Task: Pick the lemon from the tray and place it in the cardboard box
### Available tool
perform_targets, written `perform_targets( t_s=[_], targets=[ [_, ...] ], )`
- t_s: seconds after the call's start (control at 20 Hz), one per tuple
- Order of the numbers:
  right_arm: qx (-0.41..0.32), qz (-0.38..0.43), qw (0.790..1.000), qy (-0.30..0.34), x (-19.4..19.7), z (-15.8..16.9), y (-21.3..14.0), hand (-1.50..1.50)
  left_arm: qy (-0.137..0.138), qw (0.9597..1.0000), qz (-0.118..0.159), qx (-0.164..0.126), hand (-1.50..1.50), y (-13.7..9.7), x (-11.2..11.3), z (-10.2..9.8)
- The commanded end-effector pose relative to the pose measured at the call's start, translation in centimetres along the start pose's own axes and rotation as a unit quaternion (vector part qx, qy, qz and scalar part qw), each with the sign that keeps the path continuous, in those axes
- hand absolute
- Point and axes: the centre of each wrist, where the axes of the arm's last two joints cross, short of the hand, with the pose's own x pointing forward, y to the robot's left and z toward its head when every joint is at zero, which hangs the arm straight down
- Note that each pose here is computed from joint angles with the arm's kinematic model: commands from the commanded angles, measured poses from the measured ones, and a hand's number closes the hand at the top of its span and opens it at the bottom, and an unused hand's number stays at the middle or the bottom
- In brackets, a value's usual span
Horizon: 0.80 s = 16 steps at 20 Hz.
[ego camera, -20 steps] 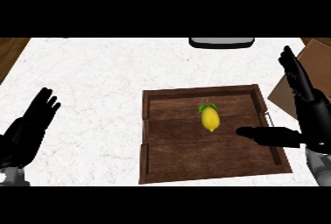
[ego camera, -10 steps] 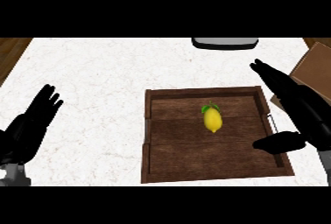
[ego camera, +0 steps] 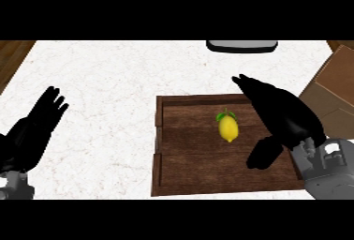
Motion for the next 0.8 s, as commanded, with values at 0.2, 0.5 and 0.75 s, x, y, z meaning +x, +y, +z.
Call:
perform_targets(
  t_s=[0.2, 0.5, 0.75],
  targets=[
    [0.059, 0.009, 0.996, 0.061, 3.3, -3.6, 0.7, -1.50, 0.002, 1.0000, 0.009, -0.002, 0.00, 1.0, 0.7, 0.1],
    [0.083, 0.020, 0.994, 0.075, 1.6, -3.2, 1.4, -1.50, -0.003, 1.0000, 0.007, 0.004, 0.00, 1.4, -0.1, -0.2],
    [0.081, 0.017, 0.995, 0.063, 1.6, -3.0, 2.5, -1.50, -0.002, 1.0000, 0.004, 0.001, 0.00, 0.3, 0.4, 0.2]
  ],
)
